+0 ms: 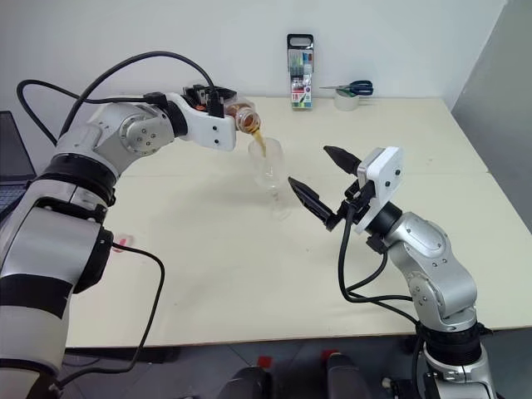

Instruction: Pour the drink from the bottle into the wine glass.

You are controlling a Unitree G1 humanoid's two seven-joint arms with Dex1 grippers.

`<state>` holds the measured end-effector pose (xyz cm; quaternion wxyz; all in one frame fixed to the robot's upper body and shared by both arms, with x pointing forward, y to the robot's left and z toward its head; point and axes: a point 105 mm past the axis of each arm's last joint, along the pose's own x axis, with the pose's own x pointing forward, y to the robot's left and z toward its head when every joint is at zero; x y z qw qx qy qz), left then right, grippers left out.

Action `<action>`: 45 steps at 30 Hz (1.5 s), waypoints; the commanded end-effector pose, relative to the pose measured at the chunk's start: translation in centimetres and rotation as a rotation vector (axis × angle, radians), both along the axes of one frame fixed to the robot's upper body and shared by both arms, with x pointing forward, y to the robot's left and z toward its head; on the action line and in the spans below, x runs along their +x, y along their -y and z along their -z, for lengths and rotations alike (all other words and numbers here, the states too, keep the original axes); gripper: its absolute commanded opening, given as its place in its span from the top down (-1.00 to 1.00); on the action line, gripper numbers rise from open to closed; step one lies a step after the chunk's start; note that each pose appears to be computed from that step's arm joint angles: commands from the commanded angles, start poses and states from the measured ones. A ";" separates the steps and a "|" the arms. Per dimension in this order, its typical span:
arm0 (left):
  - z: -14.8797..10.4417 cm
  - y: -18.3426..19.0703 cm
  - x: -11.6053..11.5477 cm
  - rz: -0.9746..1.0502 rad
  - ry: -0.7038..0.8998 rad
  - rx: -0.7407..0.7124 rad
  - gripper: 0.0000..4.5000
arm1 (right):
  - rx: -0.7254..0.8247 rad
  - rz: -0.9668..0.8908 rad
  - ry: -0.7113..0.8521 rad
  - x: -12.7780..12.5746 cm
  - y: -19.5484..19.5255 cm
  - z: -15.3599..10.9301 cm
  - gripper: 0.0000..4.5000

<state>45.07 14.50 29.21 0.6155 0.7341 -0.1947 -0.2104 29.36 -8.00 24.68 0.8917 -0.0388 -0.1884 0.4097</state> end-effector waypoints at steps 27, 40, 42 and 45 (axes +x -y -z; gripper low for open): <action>-3.5 -0.2 -0.1 -0.021 0.169 0.084 0.19 | -0.008 -0.019 0.064 -0.4 0.0 -1.0 -1.00; -3.5 0.0 0.1 -0.021 0.181 0.102 0.19 | -0.009 -0.019 0.062 -0.6 0.0 -1.0 -1.00; -3.5 0.1 0.0 -0.020 0.183 0.107 0.19 | -0.009 -0.020 0.064 -0.6 -0.1 -1.0 -1.00; -3.6 0.1 0.0 -0.018 0.184 0.108 0.19 | -0.009 -0.022 0.067 -0.6 -0.1 -1.0 -1.00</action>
